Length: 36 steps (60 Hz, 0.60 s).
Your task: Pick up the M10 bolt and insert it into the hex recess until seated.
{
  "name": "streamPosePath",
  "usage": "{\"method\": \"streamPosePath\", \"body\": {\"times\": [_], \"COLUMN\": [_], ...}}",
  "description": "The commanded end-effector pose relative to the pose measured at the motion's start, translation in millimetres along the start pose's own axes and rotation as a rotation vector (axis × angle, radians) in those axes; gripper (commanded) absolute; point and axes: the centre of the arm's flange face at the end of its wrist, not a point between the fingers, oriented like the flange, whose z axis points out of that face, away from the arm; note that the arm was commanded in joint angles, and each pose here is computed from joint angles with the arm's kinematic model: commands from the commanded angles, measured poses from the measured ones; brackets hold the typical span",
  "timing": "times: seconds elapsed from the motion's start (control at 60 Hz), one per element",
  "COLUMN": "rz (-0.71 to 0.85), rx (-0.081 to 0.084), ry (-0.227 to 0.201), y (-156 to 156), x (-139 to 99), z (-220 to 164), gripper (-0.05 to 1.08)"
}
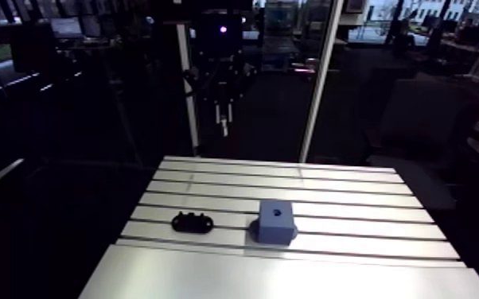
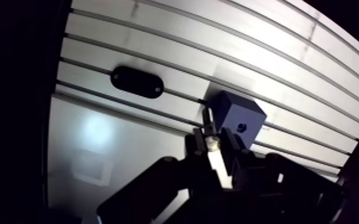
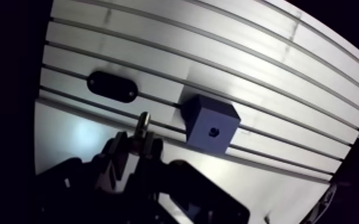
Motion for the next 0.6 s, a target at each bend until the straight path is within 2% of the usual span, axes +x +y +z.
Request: {"method": "streamPosePath", "body": {"times": [0.017,0.067,0.083,0.1,0.117,0.133,0.15,0.2,0.35,0.45,0.6], "rz": [-0.136,-0.150,-0.161,-0.161,-0.161,-0.161,-0.157,-0.158,-0.157,-0.163,-0.181], "rx": [-0.018,-0.014,-0.007,-0.007,0.002,0.002,0.010,0.020,0.034,0.052,0.050], "ry": [-0.125,-0.138,-0.153,-0.153,-0.167,-0.167,-0.181,-0.197,-0.222,-0.263,-0.276], "y": [73.4,74.2,74.7,74.7,77.9,77.9,81.0,83.2,86.8,82.6,76.2], "x": [-6.6,-7.3,-8.5,-8.5,-8.8,-8.8,-8.1,-6.0,-3.4,-5.8,-6.5], "z": [-18.1,-18.5,-17.8,-17.8,-15.1,-15.1,-10.6,-4.0,8.1,14.8,18.6], "gripper": [1.08,1.08,1.08,1.08,1.08,1.08,1.08,1.08,1.08,1.08,1.08]}}
